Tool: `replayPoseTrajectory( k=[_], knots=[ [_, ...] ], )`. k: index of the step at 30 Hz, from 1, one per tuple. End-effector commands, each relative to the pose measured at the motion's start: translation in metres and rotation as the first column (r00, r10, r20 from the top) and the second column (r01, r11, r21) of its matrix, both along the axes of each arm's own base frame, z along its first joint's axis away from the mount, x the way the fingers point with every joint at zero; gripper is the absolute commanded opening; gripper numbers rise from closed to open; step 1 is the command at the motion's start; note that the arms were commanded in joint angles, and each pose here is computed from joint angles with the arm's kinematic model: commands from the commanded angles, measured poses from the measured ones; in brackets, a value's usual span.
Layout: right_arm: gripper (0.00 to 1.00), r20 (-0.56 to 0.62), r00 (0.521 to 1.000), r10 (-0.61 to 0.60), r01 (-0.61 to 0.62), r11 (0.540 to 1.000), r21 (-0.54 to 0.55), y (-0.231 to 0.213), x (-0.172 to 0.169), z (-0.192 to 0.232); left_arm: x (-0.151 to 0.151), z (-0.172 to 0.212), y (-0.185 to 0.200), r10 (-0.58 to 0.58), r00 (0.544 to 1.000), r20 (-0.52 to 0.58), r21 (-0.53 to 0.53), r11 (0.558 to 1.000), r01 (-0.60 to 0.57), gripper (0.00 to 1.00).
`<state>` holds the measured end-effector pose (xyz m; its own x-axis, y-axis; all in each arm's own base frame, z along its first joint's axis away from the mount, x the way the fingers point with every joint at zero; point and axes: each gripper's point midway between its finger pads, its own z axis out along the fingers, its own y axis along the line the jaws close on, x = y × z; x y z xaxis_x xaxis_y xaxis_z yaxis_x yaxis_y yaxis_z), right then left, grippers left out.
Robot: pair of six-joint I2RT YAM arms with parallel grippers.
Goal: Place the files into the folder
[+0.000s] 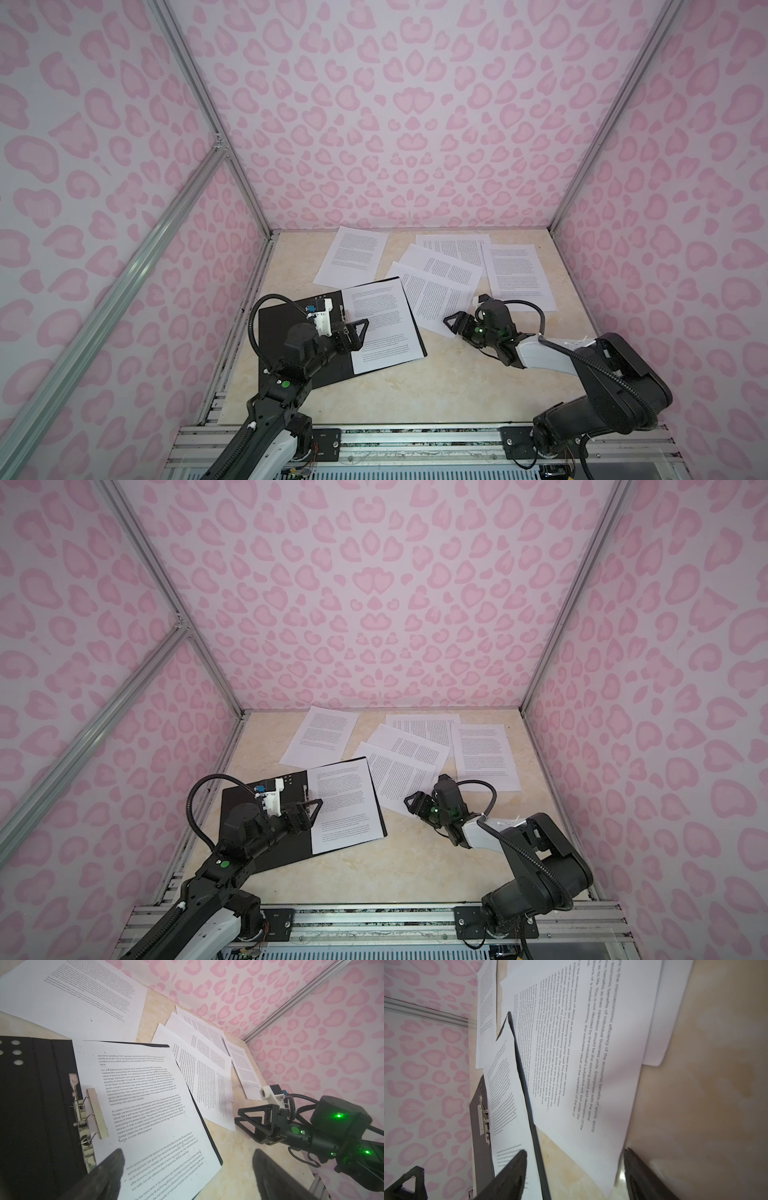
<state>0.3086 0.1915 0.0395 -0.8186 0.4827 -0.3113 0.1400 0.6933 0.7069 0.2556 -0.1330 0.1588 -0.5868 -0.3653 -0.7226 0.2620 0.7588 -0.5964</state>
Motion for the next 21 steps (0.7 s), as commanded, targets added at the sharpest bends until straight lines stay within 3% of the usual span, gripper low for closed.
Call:
replayPoseTrajectory(
  k=[1, 8, 14, 21],
  knots=[
    [0.74, -0.063, 0.997, -0.051, 0.046, 0.996, -0.079, -0.01, -0.006, -0.015, 0.003, 0.012, -0.001, 0.003, 0.999, 0.041, -0.013, 1.0, -0.003, 0.97],
    [0.75, -0.06, 0.996, -0.071, 0.069, 0.997, -0.035, 0.0, -0.004, -0.009, 0.003, 0.013, 0.0, 0.005, 0.999, 0.043, -0.012, 1.0, -0.004, 0.97],
    [0.75, 0.061, 0.997, -0.04, 0.031, 0.99, 0.136, 0.021, 0.008, 0.022, 0.004, 0.012, -0.001, 0.003, 0.999, 0.041, -0.012, 1.0, -0.002, 0.97],
    [0.74, 0.167, 0.986, -0.009, -0.029, 0.974, 0.225, 0.035, 0.018, 0.051, 0.004, 0.012, -0.001, 0.003, 0.999, 0.042, -0.013, 1.0, -0.003, 0.97]
  ],
)
